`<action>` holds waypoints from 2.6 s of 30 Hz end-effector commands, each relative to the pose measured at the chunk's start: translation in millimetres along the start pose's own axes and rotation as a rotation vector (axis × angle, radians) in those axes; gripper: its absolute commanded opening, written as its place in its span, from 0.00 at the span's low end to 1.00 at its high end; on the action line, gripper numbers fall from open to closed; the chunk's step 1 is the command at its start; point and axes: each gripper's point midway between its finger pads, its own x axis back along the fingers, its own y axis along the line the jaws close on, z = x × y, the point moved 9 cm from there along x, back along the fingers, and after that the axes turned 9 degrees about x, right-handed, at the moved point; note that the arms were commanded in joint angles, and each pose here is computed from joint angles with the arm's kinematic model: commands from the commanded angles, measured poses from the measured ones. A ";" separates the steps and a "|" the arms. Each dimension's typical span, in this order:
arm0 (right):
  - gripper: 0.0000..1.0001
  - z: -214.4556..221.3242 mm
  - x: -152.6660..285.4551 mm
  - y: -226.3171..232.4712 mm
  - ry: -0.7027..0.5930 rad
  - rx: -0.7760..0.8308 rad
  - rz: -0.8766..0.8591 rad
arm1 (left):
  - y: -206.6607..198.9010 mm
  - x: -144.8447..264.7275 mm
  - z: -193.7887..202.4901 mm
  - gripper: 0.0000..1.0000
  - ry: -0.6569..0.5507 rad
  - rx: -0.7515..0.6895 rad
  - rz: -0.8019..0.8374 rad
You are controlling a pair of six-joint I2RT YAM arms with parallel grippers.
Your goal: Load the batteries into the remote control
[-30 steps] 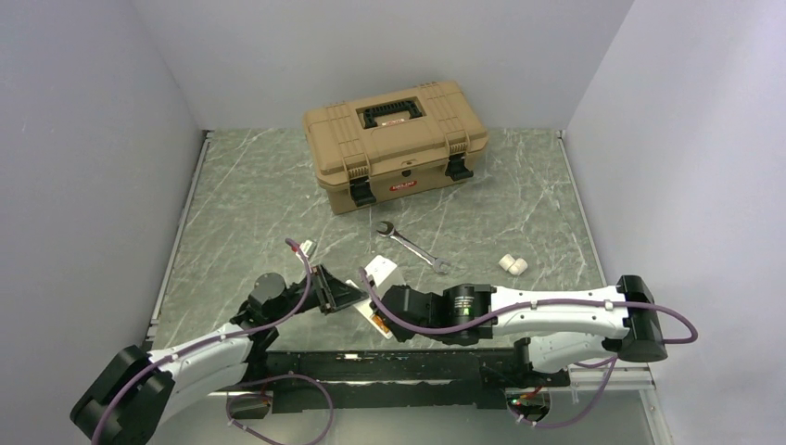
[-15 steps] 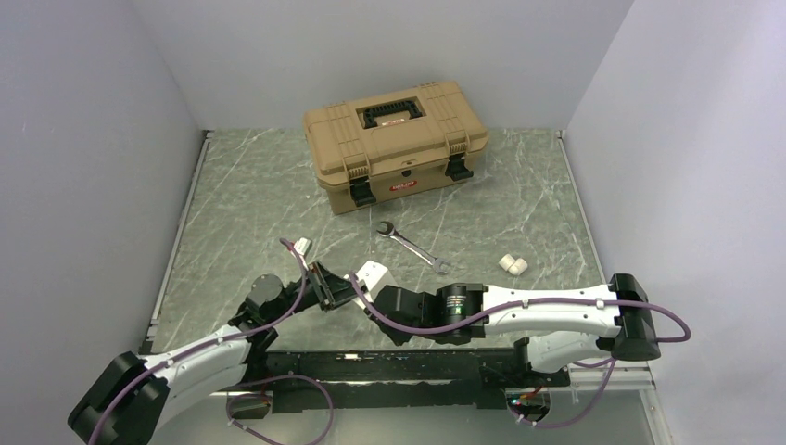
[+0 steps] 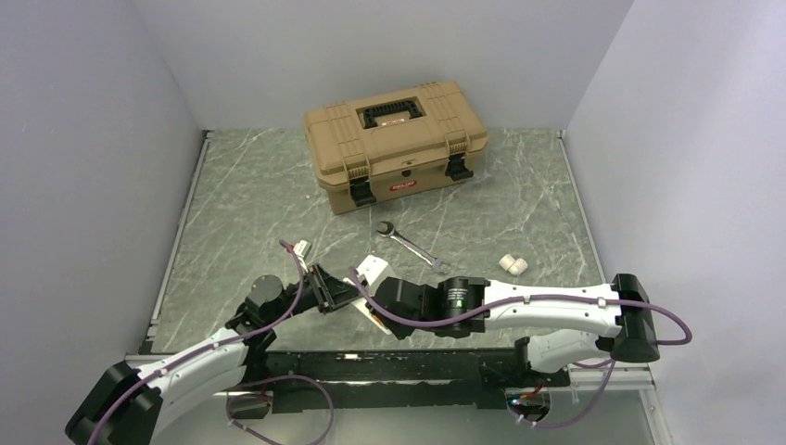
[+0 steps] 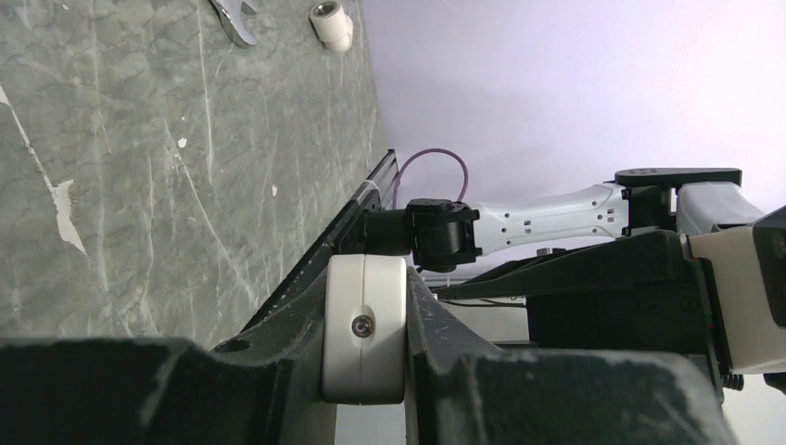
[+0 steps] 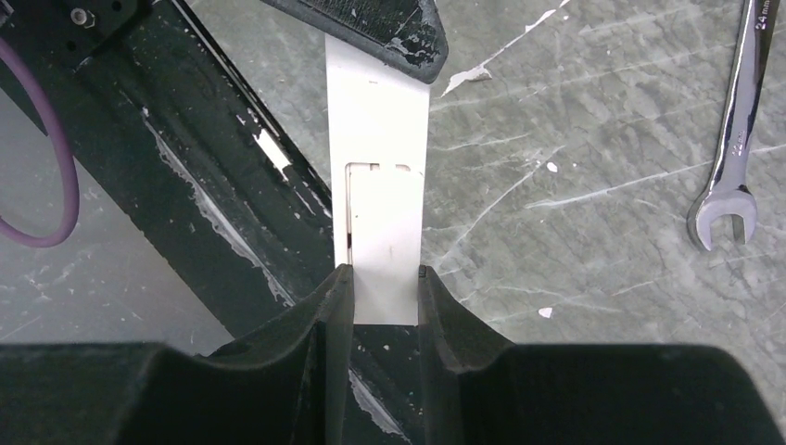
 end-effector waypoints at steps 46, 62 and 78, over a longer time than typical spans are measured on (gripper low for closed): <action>0.32 -9.8 -12.5 1.2 0.093 0.006 -0.051 | 9.8 5.4 4.3 0.01 0.005 -0.026 -0.012; 0.37 -12.7 -19.5 1.2 0.121 0.000 -0.046 | 11.7 6.4 4.1 0.01 -0.004 -0.032 -0.025; 0.52 -14.0 -18.5 1.1 0.111 -0.006 -0.049 | 12.7 6.3 4.7 0.01 0.000 -0.026 -0.023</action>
